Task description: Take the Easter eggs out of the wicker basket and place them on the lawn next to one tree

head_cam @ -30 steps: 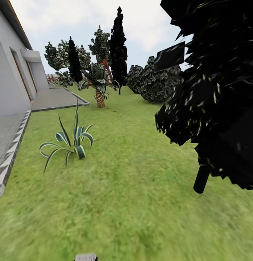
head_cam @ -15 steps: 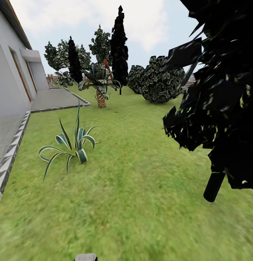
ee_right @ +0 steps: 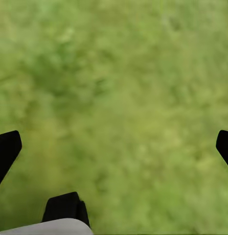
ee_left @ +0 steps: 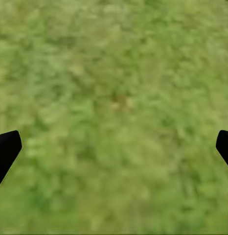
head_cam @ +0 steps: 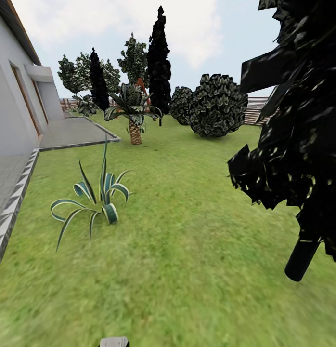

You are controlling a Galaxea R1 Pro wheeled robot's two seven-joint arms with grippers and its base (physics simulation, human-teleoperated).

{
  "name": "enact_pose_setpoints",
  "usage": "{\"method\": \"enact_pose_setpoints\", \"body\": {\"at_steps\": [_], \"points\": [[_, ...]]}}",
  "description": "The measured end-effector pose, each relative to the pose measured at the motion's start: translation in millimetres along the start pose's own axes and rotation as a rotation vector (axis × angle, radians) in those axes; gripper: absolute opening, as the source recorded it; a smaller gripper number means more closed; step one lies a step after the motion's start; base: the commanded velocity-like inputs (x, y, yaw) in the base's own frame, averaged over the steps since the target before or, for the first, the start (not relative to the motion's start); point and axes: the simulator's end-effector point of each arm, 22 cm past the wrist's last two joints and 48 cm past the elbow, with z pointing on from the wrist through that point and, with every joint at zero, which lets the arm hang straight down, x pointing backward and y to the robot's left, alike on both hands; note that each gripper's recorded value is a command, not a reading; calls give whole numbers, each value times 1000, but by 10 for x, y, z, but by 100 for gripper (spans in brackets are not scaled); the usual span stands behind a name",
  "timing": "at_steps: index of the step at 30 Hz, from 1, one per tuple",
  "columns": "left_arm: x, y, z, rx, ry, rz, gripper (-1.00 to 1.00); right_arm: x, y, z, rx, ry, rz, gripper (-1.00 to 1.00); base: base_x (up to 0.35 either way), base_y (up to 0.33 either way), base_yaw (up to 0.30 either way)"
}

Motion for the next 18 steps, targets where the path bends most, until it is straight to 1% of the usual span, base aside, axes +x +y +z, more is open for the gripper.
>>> {"method": "enact_pose_setpoints", "body": {"at_steps": [8,18], "points": [[0,3,0,0,0,0,100,0,-4,0,0,0,0,100,294,162,-207],[0,3,0,0,0,0,100,-1,-3,0,0,0,0,100,295,162,-11]]}}
